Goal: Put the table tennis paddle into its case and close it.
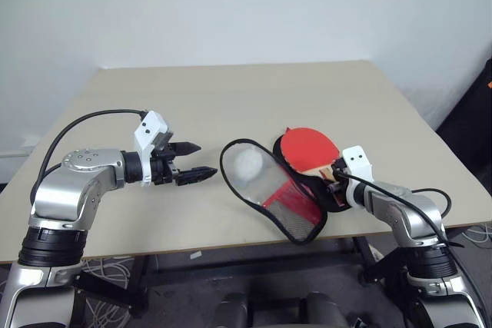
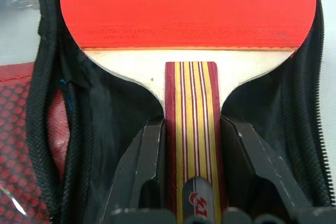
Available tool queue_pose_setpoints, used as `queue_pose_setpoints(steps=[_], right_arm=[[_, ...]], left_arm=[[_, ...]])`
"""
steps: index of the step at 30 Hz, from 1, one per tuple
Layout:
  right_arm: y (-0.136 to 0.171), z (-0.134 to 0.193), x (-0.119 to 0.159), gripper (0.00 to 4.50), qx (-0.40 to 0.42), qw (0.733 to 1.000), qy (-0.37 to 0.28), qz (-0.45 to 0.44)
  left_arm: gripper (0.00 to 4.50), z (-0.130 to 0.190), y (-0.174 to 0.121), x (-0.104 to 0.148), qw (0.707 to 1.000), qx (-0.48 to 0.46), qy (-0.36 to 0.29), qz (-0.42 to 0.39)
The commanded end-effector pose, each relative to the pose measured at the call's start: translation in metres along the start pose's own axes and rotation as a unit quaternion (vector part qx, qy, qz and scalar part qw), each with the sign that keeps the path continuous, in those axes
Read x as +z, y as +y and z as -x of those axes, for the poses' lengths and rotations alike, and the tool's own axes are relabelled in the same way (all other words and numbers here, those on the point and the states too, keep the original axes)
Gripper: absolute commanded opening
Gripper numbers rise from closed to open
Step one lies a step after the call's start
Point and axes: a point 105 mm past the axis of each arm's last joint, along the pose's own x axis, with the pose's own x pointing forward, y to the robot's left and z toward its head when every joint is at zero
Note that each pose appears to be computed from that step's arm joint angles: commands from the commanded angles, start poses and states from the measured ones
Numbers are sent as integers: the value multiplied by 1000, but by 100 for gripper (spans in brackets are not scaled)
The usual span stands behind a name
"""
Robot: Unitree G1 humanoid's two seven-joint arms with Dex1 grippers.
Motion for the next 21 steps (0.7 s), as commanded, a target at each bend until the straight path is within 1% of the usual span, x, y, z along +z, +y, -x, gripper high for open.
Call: queue_pose_setpoints(steps=[1,3,4,5,7,10,15,18,20,21], right_arm=[[-2,4,21,306,-7,999,-28,18],[-2,7,26,382,0,999,-32,24],[0,11,31,410,13,999,-39,30],[2,16,36,448,27,998,-47,37],[3,31,52,448,60,994,-75,43],[-7,59,78,448,99,986,-126,50],[-31,95,103,448,116,975,-171,78],[-47,103,115,450,91,975,-185,88],[-53,106,124,450,80,973,-196,92],[-55,108,129,450,77,972,-201,94]], left_arm=[[450,2,1,15,1000,4,-14,-23],[450,2,0,14,1000,3,-13,-22],[450,3,0,14,1000,3,-13,-22],[450,4,0,14,1000,3,-12,-21],[450,9,2,13,1000,5,-6,-21],[450,23,6,12,1000,9,-2,-17],[450,43,19,-1,999,32,14,-1],[389,41,25,-15,999,45,21,9],[329,31,20,-24,999,34,17,24],[288,24,16,-29,999,27,13,33]])
